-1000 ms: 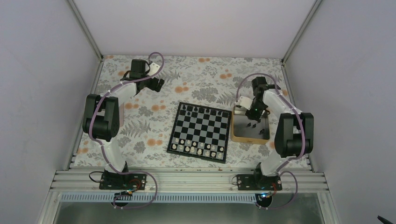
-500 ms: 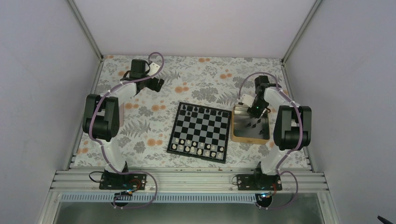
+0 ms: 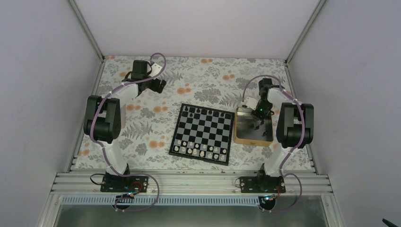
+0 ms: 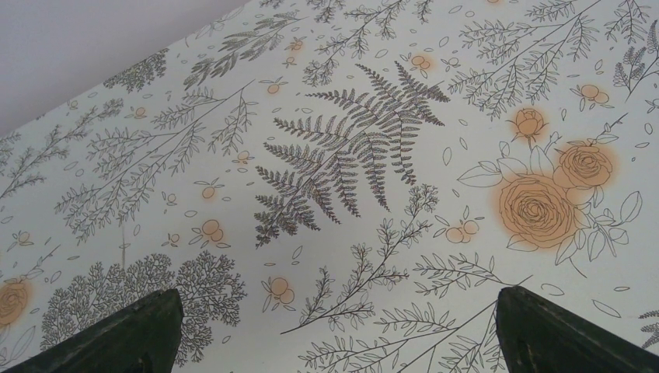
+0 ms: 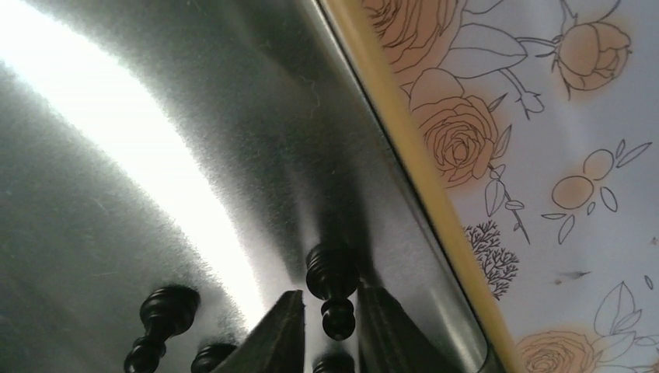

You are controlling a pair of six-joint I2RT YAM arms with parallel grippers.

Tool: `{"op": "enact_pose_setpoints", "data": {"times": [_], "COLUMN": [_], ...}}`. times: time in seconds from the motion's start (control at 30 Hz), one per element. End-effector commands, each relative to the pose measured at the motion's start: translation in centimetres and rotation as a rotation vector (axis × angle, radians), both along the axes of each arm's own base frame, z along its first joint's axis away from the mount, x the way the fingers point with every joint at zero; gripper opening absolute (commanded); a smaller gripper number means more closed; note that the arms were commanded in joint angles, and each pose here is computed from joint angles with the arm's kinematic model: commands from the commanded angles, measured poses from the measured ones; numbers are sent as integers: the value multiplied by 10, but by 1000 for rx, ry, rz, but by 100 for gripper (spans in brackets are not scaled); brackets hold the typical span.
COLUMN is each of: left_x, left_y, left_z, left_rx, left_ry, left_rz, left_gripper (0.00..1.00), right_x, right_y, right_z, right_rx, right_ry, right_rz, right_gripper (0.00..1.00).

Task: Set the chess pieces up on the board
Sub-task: Pick up the chess piece from the storage box, then place the chess piece on the chessboard.

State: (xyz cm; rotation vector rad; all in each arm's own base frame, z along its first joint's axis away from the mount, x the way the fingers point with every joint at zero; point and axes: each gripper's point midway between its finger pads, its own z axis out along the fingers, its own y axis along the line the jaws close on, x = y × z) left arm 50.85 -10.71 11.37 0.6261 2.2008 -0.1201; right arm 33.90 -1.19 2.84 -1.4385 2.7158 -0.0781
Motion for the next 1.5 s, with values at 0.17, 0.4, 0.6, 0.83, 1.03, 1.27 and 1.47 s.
{"op": "enact_pose_setpoints", "data": {"times": [0.17, 0.4, 0.6, 0.83, 1.03, 1.27, 1.47], "left_x": [5, 5, 5, 4, 5, 5, 4], "left_y": [-1, 0, 0, 0, 0, 0, 0], "left_z": [10, 11, 11, 8, 11, 14, 12], "left_rx": [-18, -18, -16, -12, -12, -13, -10], "left_ry": [-24, -27, -28, -20, -26, -29, -29], "left_rz": [1, 1, 1, 0, 1, 0, 0], "left_gripper": [100, 100, 100, 100, 100, 100, 100], "right_x": [10, 16, 25, 22, 10, 3, -3], "right_y": [6, 20, 85, 188, 242, 274, 287], "right_z": [16, 63, 109, 123, 93, 64, 42], "right_rx": [54, 45, 52, 117, 150, 180, 188], "right_ry": [-23, -61, -121, -133, -77, -16, 41], "right_rz": [8, 45, 191, 415, 552, 634, 666], "right_gripper": [5, 4, 4, 5, 5, 5, 5]}}
